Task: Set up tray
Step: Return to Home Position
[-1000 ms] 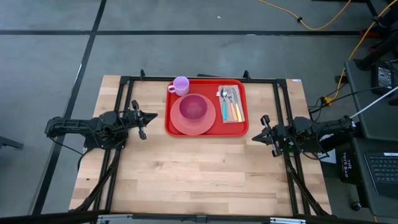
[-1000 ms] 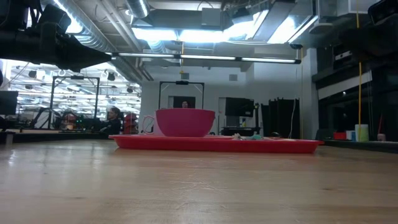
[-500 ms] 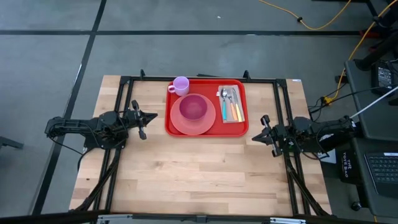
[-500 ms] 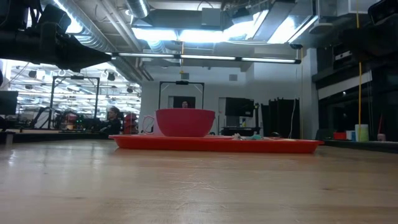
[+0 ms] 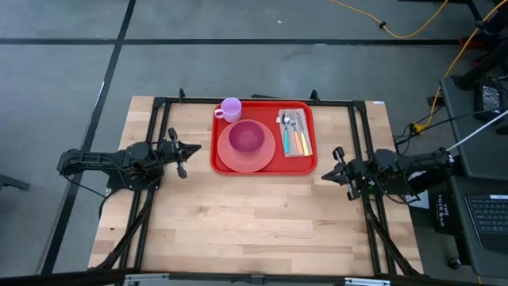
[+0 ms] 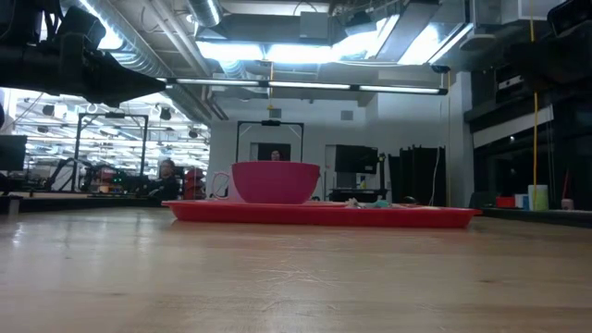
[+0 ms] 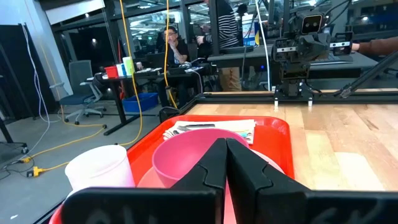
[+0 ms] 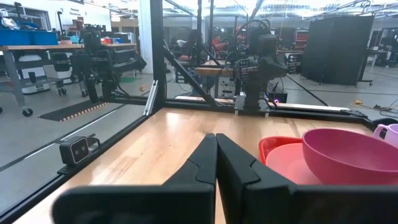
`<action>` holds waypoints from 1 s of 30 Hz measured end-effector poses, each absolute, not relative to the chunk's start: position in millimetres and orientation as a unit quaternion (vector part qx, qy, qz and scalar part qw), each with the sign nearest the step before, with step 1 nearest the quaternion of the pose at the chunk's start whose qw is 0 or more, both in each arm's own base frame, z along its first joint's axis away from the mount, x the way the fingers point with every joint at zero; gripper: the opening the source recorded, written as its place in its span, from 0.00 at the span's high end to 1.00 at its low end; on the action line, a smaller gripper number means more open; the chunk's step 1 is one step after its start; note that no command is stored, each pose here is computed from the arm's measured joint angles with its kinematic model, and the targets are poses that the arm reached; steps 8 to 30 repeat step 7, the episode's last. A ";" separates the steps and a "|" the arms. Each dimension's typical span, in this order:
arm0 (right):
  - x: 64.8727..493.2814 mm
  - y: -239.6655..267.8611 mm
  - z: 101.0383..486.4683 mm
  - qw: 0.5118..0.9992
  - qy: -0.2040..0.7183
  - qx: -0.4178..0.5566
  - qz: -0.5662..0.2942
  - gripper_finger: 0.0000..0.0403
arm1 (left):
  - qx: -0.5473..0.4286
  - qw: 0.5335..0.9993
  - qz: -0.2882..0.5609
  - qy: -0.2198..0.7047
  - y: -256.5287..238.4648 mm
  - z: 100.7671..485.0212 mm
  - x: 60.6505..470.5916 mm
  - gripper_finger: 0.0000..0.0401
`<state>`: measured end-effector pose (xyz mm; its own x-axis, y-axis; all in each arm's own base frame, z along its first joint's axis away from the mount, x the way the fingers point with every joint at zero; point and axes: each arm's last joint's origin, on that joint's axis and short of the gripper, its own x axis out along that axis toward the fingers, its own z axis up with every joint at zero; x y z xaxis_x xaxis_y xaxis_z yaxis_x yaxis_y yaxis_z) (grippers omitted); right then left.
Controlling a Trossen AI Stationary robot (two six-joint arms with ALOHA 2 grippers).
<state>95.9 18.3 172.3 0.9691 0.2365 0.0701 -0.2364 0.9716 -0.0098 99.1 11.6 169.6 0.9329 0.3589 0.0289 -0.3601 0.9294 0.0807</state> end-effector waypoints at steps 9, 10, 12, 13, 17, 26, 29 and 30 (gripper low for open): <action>95.9 18.3 172.3 0.992 -0.035 0.000 0.119 0.99 | 0.042 0.982 0.183 -0.007 11.6 169.5 99.2 0.99; 95.9 18.3 172.3 0.992 -0.035 0.000 0.119 0.99 | 0.042 0.982 0.183 -0.007 11.6 169.5 99.2 0.99; 95.9 18.3 172.3 0.992 -0.035 0.000 0.119 0.99 | 0.042 0.982 0.183 -0.007 11.6 169.5 99.2 0.99; 95.9 18.3 172.3 0.992 -0.035 0.000 0.119 0.99 | 0.042 0.982 0.183 -0.007 11.6 169.5 99.2 0.99; 95.9 18.3 172.3 0.992 -0.035 0.000 0.119 0.99 | 0.042 0.982 0.183 -0.007 11.6 169.5 99.2 0.99; 95.9 18.3 172.3 0.992 -0.035 0.000 0.119 0.99 | 0.042 0.982 0.183 -0.007 11.6 169.5 99.2 0.99; 95.9 18.3 172.3 0.992 -0.035 0.000 0.119 0.99 | 0.042 0.982 0.183 -0.007 11.6 169.5 99.2 0.99; 95.9 18.3 172.3 0.992 -0.035 0.000 0.119 0.99 | 0.042 0.982 0.183 -0.007 11.6 169.5 99.2 0.99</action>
